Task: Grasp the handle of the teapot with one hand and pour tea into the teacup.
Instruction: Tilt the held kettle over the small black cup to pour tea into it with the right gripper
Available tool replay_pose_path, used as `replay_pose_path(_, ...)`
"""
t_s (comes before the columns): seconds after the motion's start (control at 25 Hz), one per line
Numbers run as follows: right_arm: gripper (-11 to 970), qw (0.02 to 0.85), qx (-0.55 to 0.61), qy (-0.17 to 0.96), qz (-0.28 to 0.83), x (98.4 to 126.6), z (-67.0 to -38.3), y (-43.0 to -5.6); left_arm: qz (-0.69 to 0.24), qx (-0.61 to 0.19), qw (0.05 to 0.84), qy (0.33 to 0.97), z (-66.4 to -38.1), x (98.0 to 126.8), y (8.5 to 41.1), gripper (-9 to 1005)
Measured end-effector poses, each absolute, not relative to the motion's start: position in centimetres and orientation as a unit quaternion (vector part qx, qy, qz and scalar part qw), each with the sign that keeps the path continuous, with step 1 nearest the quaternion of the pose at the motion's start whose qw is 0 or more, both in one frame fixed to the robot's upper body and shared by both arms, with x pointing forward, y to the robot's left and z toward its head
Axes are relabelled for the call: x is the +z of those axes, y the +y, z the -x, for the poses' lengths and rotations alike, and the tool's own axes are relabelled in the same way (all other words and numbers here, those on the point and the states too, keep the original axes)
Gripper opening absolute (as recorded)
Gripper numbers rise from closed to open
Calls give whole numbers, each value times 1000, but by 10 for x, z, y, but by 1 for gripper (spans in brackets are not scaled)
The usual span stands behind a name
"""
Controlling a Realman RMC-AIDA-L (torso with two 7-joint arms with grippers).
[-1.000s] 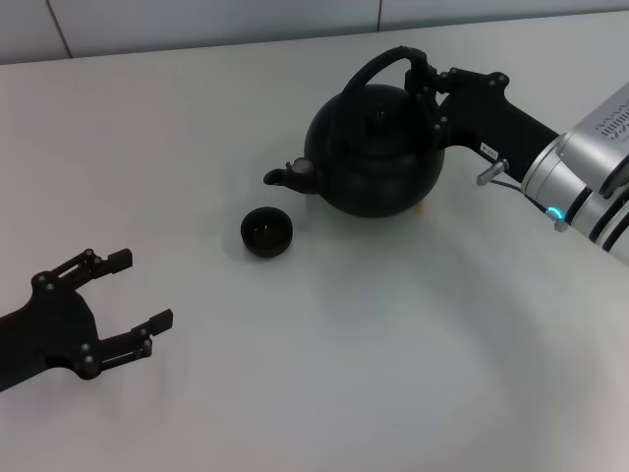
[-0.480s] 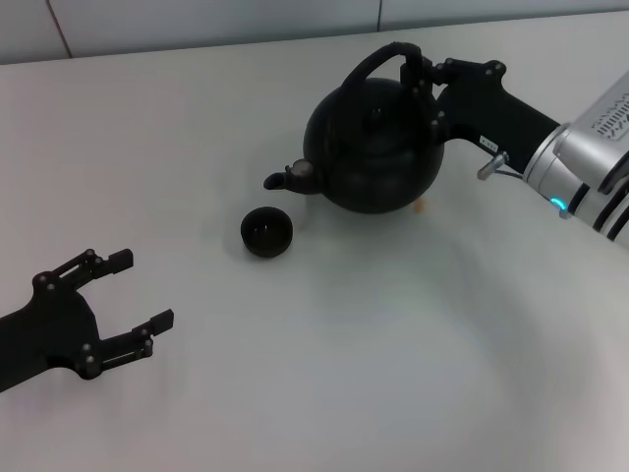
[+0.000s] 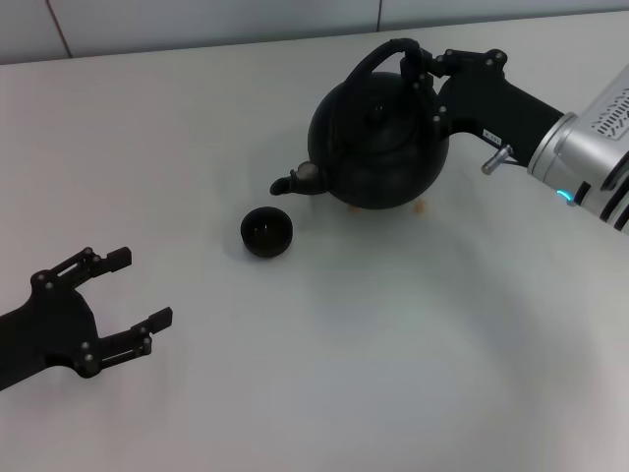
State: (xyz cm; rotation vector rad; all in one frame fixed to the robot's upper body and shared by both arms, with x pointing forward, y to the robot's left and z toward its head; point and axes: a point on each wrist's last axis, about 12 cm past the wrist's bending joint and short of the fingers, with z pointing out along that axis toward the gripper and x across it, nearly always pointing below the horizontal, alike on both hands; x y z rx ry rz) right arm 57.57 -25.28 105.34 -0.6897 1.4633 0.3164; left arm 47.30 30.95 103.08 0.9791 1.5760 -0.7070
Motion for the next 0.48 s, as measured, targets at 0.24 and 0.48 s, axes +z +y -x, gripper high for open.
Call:
replay_pose_path(0.24,91,683,129,643,322,1056,-578,-253,-413,-299,547,664,-474,1031,309,854)
replay_pose_path(0.48,91,685,121,637,332,1058,-581,-250,-414,-299,547,663,-474,1031,308,854)
